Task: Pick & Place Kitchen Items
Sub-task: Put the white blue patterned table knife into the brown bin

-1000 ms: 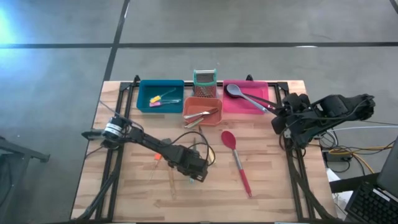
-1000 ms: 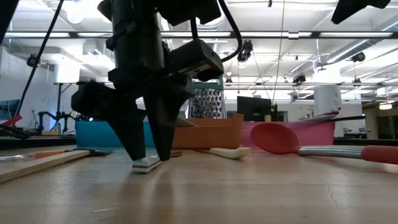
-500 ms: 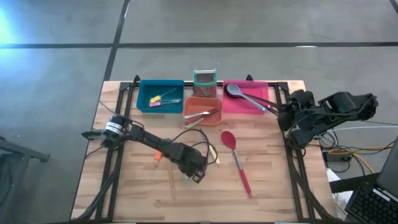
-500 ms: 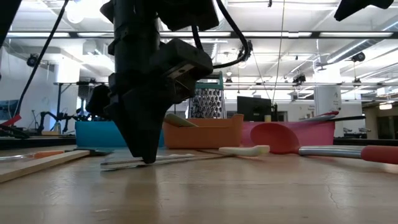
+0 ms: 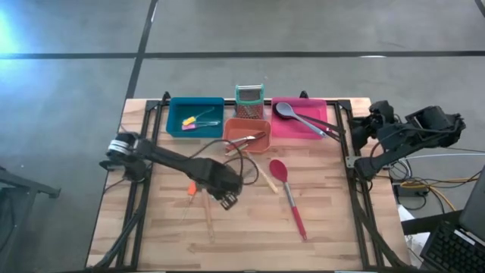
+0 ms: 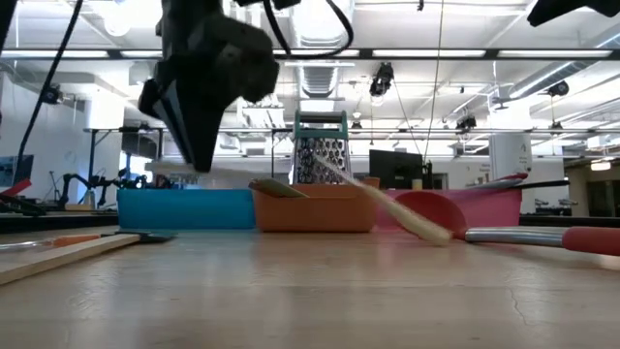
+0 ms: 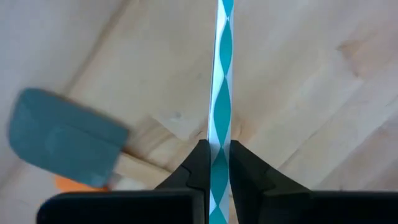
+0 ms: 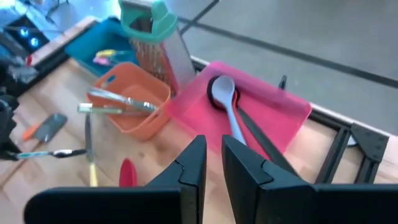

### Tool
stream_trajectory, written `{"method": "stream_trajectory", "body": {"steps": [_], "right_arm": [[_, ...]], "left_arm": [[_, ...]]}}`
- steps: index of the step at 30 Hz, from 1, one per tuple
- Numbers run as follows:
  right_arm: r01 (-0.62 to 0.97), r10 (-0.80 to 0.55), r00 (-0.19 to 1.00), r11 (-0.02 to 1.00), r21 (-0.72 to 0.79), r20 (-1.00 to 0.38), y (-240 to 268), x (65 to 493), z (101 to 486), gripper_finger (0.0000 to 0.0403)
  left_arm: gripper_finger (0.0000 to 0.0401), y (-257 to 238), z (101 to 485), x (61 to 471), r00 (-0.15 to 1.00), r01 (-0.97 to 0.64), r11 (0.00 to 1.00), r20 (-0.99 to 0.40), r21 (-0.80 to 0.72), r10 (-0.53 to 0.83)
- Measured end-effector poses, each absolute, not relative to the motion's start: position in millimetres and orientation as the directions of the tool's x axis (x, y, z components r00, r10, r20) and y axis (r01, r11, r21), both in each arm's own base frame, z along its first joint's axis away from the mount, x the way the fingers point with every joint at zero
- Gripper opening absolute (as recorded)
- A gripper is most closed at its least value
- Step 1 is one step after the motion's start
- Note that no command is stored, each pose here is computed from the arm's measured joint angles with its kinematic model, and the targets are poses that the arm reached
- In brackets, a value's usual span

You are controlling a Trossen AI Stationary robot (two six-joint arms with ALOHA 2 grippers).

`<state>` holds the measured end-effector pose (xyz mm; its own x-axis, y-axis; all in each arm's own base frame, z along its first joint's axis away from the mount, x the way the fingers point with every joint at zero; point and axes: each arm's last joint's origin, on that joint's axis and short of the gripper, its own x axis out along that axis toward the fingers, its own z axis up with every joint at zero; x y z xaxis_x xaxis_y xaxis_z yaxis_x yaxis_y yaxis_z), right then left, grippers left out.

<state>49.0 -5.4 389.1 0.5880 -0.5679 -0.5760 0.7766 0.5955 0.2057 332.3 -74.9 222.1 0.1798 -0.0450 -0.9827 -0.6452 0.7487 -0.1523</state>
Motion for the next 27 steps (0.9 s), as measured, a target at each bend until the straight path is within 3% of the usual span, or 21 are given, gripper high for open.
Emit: {"method": "stream_trajectory", "body": {"steps": [6, 17, 27], "right_arm": [[0.780, -0.584, 0.591, 0.589, 0.210, -0.557, -7, 46, 390, 0.0047], [0.788, -0.587, 0.584, 0.577, 0.216, -0.562, -5, 51, 389, 0.0047], [0.795, -0.593, 0.564, 0.579, 0.183, -0.574, -1, 63, 388, 0.0047]], "left_arm": [[0.0035, -58, 261, 308, 0.235, -0.623, 0.762, -0.971, -0.178, -0.034], [0.0035, -3, 282, 278, 0.069, -0.528, 0.849, -0.997, 0.000, 0.043], [0.0035, 54, 298, 274, 0.078, -0.499, 0.867, -0.996, 0.007, 0.053]]}}
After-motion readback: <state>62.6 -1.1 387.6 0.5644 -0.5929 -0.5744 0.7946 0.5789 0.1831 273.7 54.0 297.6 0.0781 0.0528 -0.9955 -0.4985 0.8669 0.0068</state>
